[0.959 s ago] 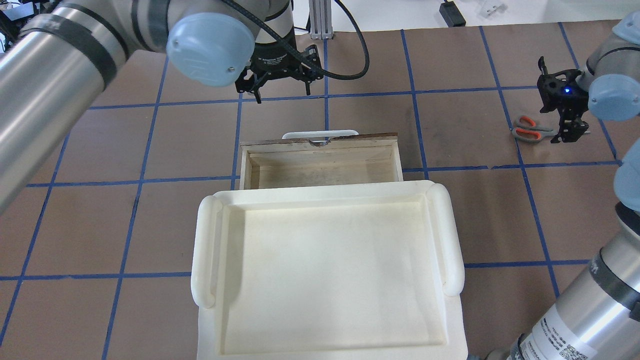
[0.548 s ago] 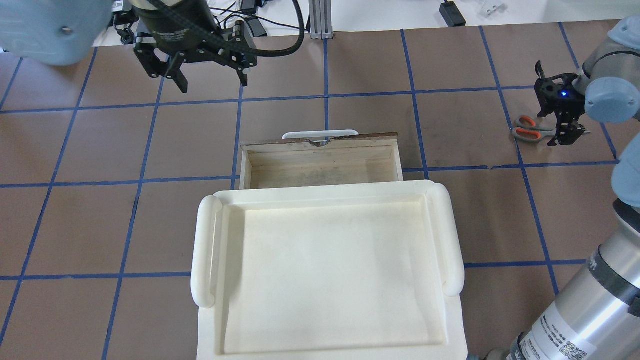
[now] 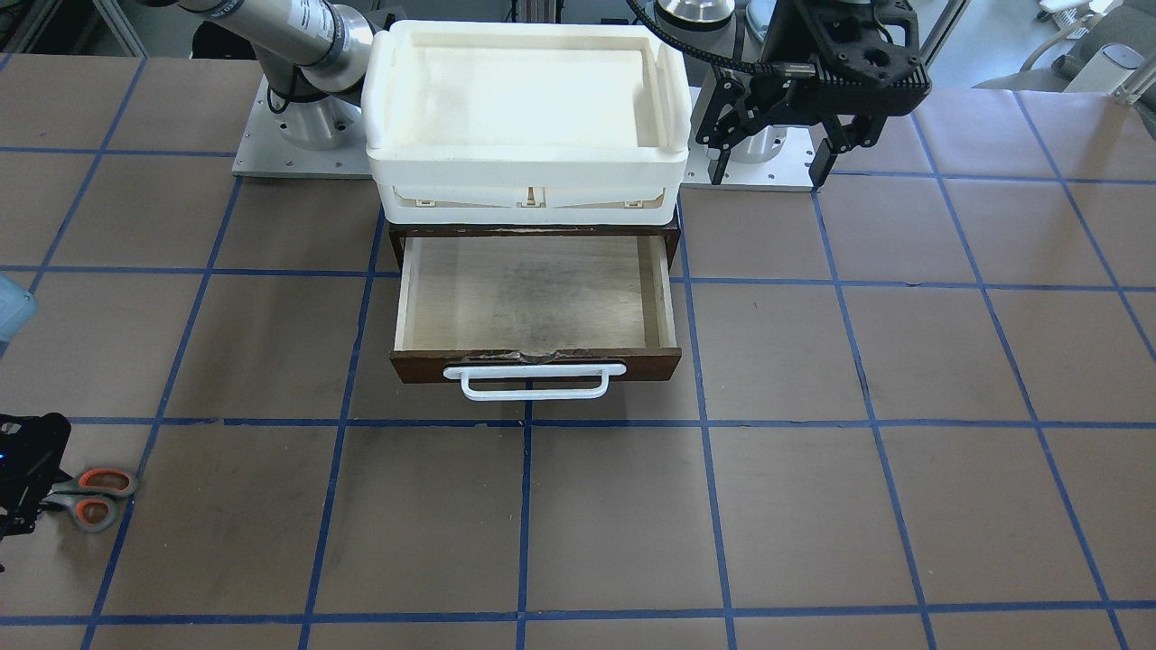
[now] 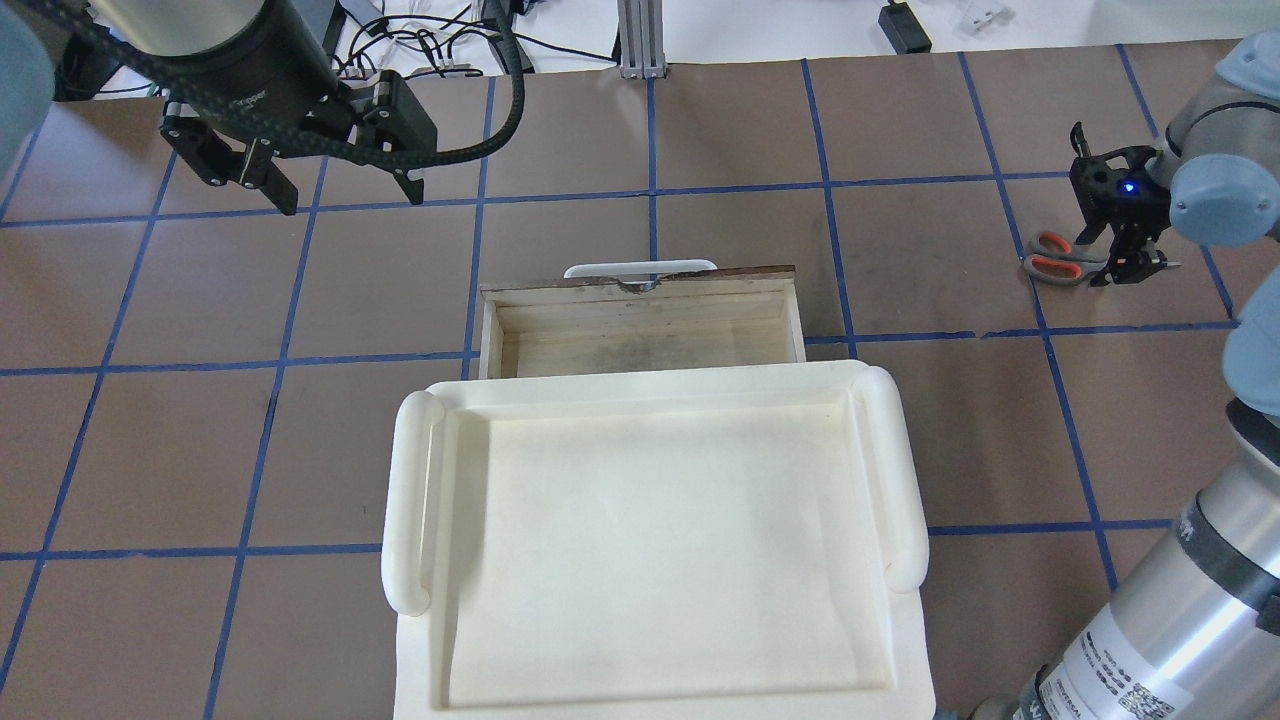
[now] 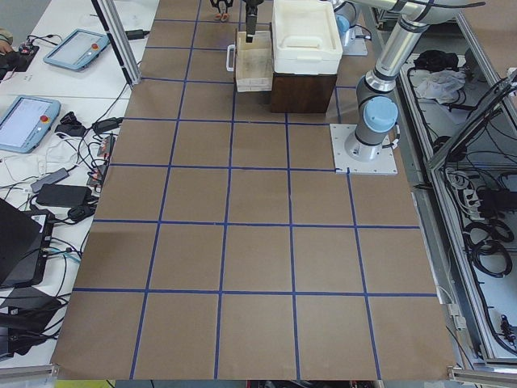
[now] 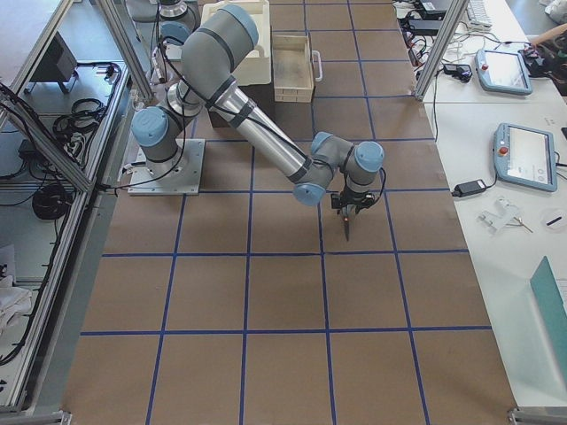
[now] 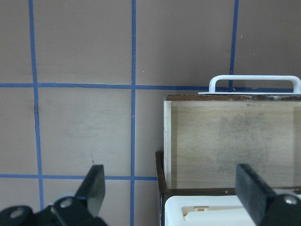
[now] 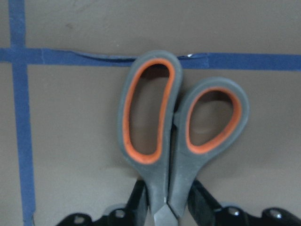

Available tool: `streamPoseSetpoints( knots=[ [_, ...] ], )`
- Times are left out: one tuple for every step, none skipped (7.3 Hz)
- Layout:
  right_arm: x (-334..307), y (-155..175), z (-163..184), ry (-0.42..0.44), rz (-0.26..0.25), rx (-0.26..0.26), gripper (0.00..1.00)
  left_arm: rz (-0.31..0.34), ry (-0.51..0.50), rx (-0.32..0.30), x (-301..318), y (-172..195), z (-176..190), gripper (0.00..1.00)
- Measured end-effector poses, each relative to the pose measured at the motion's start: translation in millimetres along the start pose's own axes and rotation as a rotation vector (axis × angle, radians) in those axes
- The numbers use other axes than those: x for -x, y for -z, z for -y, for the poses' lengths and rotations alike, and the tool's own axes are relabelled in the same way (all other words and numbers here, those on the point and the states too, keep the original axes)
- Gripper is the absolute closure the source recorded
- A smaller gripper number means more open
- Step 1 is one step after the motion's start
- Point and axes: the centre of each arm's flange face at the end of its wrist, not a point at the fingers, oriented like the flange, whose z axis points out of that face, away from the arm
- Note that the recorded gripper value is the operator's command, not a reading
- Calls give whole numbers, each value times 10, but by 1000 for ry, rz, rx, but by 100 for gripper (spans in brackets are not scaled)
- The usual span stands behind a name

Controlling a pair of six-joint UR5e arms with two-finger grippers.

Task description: Put scissors in drawer and close it

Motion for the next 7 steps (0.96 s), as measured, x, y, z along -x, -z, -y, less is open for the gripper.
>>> streamPoseSetpoints(
  knots=[
    [-3,19,2,27,-3,6,100,3,15,-15,72,61,48,0],
    [-8,64,9,40,-8,12,100,5,32,-27,152,119,122,0],
    [-9,151,25,45,-16,18,100,6,40,-32,192,150,152,0],
    [-6,308,57,48,-30,28,100,3,42,-28,201,131,129,0],
    [-2,524,118,54,-52,41,100,-2,42,-17,201,66,92,0],
    [1,777,250,64,-73,51,100,-4,42,-10,199,25,58,0],
    [16,1028,460,59,-80,48,100,-4,40,-8,189,10,41,0]
  ],
)
